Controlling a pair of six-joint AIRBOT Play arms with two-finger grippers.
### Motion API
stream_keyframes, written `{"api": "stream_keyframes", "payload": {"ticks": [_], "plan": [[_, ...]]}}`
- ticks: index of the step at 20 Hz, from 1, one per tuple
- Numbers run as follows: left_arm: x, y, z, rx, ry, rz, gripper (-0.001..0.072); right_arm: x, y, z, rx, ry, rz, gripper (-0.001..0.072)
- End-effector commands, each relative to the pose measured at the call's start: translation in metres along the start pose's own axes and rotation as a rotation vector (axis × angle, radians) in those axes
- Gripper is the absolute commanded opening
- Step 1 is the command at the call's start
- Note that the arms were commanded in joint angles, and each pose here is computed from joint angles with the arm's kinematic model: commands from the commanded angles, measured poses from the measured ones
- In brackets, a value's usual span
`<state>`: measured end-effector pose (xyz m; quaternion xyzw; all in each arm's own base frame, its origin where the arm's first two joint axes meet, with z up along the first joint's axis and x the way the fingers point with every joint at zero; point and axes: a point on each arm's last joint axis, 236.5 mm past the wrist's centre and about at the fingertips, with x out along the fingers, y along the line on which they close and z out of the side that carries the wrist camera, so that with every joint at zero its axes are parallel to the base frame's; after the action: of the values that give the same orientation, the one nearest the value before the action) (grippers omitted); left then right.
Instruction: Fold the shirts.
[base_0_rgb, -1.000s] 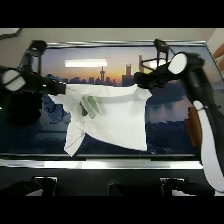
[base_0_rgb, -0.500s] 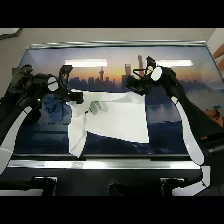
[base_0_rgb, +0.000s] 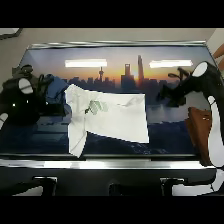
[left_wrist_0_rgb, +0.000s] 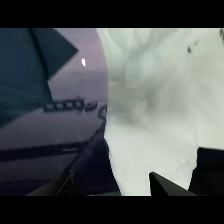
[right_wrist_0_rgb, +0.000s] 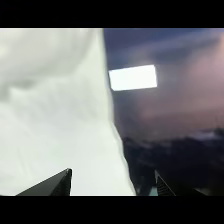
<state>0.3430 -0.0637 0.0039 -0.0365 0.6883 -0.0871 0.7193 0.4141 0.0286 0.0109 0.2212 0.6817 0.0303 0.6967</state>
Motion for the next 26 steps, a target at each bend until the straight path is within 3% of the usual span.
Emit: {"api": "stream_keyframes", "payload": {"ticks": [1, 3, 10, 11, 14, 15, 17, 18, 19, 20, 23, 26], "plan": [[0.057, -0.019, -0.068, -0.056, 0.081, -0.153, 0.0547, 0.033, -0.04, -0.083, 0.04, 0.29, -0.01, 0.062], [0.086, -0.031, -0.085, -0.1, 0.097, -0.227, 0.0547, 0.058, -0.031, -0.107, 0.03, 0.35, 0.058, 0.0697], [0.121, -0.028, -0.088, -0.143, 0.134, -0.239, 0.0545, 0.098, -0.03, -0.117, 0.033, 0.325, 0.055, 0.0705], [0.123, -0.027, -0.089, -0.146, 0.143, -0.238, 0.0517, 0.104, -0.026, -0.119, 0.026, 0.319, 0.056, 0.0705], [0.123, -0.028, -0.089, -0.146, 0.146, -0.24, 0.0084, 0.121, -0.013, -0.121, -0.007, 0.288, 0.04, 0.0699], [0.122, -0.029, -0.087, -0.145, 0.143, -0.245, 0.0031, 0.127, -0.007, -0.12, -0.005, 0.274, 0.034, 0.0693], [0.117, -0.033, -0.081, -0.138, 0.126, -0.259, 0.0031, 0.138, 0.005, -0.125, 0.007, 0.281, 0.042, 0.0636], [0.113, -0.034, -0.075, -0.134, 0.107, -0.263, 0.0031, 0.144, 0.015, -0.128, 0.01, 0.294, 0.065, 0.0497], [0.107, -0.035, -0.068, -0.128, 0.085, -0.266, 0.0031, 0.148, 0.023, -0.128, 0.015, 0.29, 0.087, 0.0294], [0.1, -0.036, -0.061, -0.119, 0.058, -0.267, 0.0031, 0.149, 0.029, -0.122, 0.021, 0.265, 0.103, 0.0045], [0.05, -0.045, -0.023, -0.037, -0.103, -0.272, 0.003, 0.111, 0.046, -0.086, -0.094, 0.121, 0.115, 0.0041], [-0.076, -0.062, 0.037, 0.092, -0.486, -0.248, 0.003, -0.009, 0.085, -0.013, -0.312, -0.287, 0.078, 0.004]]}}
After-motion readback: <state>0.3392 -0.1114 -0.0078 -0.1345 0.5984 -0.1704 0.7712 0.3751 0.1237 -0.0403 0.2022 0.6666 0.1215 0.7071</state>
